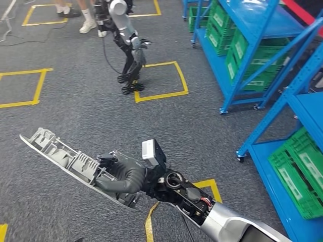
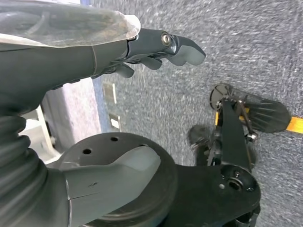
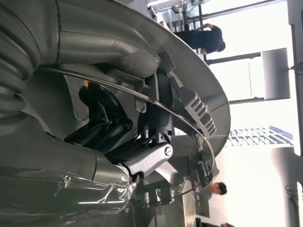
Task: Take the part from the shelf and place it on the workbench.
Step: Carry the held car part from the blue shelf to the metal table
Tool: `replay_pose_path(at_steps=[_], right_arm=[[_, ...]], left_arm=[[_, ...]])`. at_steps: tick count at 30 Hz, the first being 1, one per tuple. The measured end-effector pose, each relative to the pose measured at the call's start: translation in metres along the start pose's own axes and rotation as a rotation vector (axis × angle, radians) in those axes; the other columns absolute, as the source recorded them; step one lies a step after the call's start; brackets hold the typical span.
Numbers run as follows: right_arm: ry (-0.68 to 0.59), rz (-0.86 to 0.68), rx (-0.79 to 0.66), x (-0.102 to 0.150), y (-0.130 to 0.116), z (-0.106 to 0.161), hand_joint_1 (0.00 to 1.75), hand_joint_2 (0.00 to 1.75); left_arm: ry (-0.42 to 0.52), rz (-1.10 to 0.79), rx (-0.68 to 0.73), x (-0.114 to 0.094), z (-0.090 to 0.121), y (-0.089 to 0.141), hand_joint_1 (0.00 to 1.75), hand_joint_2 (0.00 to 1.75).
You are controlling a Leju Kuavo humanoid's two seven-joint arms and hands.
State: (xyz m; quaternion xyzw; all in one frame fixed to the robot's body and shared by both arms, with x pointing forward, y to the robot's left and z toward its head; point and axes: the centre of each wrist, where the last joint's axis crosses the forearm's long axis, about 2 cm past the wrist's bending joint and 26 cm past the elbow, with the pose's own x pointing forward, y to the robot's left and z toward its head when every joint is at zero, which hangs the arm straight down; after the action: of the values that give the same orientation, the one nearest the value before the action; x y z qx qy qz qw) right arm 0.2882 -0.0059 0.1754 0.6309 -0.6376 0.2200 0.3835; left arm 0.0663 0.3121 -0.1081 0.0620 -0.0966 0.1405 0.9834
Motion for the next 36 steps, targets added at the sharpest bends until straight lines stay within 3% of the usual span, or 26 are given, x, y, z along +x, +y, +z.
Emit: replay_pose_path(at_steps=[18,36], right_arm=[[0.090,0.069,-0.051,-0.001,-0.001,0.003,1.75,1.75],[0.094,0.096,-0.069,-0.005,-0.001,0.015,1.75,1.75]], left_arm=[[-0.011,-0.023,-0.010,-0.005,0.001,-0.008,0.00,1.75],[-0.001,-0.058,0.003,-0.001,0.000,-0.002,0.00,1.75]])
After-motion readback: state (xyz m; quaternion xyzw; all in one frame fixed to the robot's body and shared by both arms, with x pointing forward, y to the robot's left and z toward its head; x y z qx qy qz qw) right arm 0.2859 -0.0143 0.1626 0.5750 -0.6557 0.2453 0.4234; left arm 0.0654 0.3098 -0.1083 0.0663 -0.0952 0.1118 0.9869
